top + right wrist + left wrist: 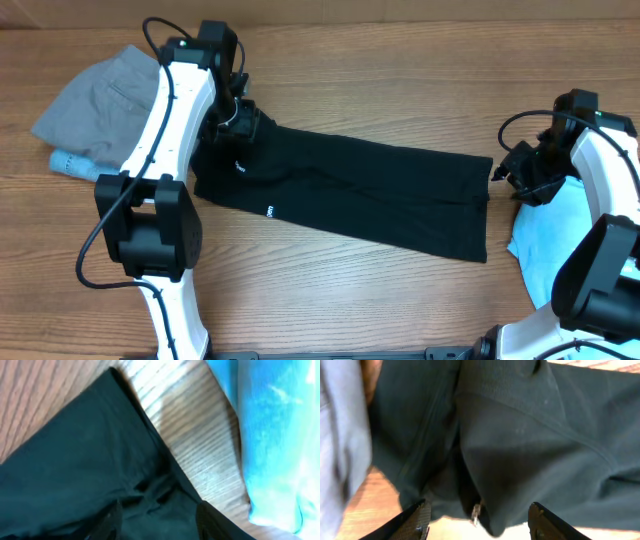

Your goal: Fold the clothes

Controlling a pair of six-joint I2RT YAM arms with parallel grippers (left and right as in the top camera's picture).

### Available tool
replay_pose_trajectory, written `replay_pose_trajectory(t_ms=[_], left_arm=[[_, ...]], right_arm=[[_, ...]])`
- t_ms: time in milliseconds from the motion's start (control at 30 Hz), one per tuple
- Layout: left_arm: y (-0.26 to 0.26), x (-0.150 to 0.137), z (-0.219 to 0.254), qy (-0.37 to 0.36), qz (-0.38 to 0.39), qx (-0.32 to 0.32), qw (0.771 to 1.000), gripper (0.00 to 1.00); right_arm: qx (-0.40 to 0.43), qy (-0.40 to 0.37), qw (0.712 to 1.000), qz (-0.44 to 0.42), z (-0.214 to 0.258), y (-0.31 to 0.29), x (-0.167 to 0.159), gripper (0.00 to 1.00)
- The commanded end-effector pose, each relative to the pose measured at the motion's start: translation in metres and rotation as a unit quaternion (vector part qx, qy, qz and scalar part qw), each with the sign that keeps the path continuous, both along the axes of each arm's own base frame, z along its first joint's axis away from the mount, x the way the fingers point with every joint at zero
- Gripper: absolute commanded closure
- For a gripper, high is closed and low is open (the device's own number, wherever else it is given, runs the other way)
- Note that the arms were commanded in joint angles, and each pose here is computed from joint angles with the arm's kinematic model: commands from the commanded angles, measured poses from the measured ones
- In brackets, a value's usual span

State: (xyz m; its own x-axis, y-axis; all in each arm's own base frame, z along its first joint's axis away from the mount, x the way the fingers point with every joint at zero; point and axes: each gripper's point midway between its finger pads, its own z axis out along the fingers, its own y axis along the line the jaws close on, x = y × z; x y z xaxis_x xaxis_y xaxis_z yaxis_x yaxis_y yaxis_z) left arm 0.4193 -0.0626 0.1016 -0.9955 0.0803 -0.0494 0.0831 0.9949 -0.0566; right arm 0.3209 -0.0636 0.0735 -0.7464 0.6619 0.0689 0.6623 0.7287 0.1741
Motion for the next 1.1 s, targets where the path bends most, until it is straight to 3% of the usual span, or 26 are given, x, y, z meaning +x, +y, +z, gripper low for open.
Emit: replay_pose_trajectory(t_ms=[0,67,133,233,333,500,600,667,767,833,867,967,1000,1067], left_arm=[[-0.016,-0.003,-0.016,0.0,0.0,-0.057,0.998,0.43],[-0.018,-0.005,-0.02,0.005,0.0,-0.064,0.998,0.71],[-0.009,-0.007,-0.023,0.007,0.002,-0.04,0.999,0.89],[0.017,-0.011,-0.025,0.013,0.009,0.033,0.999,0.96],[0.025,-0.013,-0.025,0.017,0.015,0.047,0.999,0.96],[0.027,-0.011,-0.025,0.013,0.026,0.045,0.999,0.96],[0.027,-0.009,-0.025,0.01,0.032,0.044,0.998,0.96],[0.028,-0.009,-0.025,0.01,0.032,0.045,0.998,0.96],[0.033,-0.011,-0.025,0.013,0.034,0.054,0.998,0.94],[0.036,-0.011,-0.024,0.014,0.036,0.057,0.998,0.92],[0.038,-0.013,-0.024,0.017,0.039,0.058,0.997,0.85],[0.042,-0.013,-0.025,0.019,0.044,0.056,0.997,0.67],[0.042,-0.014,-0.024,0.02,0.045,0.055,0.997,0.55],[0.044,-0.016,-0.024,0.025,0.041,0.056,0.997,0.5]], right_arm=[[-0.006,-0.002,1.0,-0.001,-0.013,-0.004,-0.001,0.46],[-0.006,-0.004,1.0,-0.004,-0.022,-0.005,-0.001,0.46],[-0.007,-0.007,1.0,-0.004,-0.028,-0.005,-0.002,0.46],[0.008,-0.01,1.0,-0.003,-0.038,0.002,-0.005,0.46],[0.056,-0.002,0.998,-0.002,-0.046,0.022,-0.015,0.48],[0.068,0.025,0.997,-0.004,-0.065,0.03,-0.038,0.61],[0.068,0.029,0.997,-0.006,-0.072,0.031,-0.043,0.74],[0.06,0.026,0.998,-0.009,-0.072,0.026,-0.042,0.89],[0.017,0.026,0.998,-0.055,-0.062,-0.005,-0.033,0.95],[0.014,0.016,0.998,-0.066,-0.052,-0.015,-0.026,0.96],[0.013,0.01,0.997,-0.074,-0.043,-0.022,-0.021,0.95],[0.013,0.012,0.997,-0.072,-0.036,-0.023,-0.019,0.75],[0.014,0.014,0.997,-0.071,-0.034,-0.023,-0.019,0.69],[0.015,0.018,0.997,-0.071,-0.031,-0.023,-0.02,0.64]])
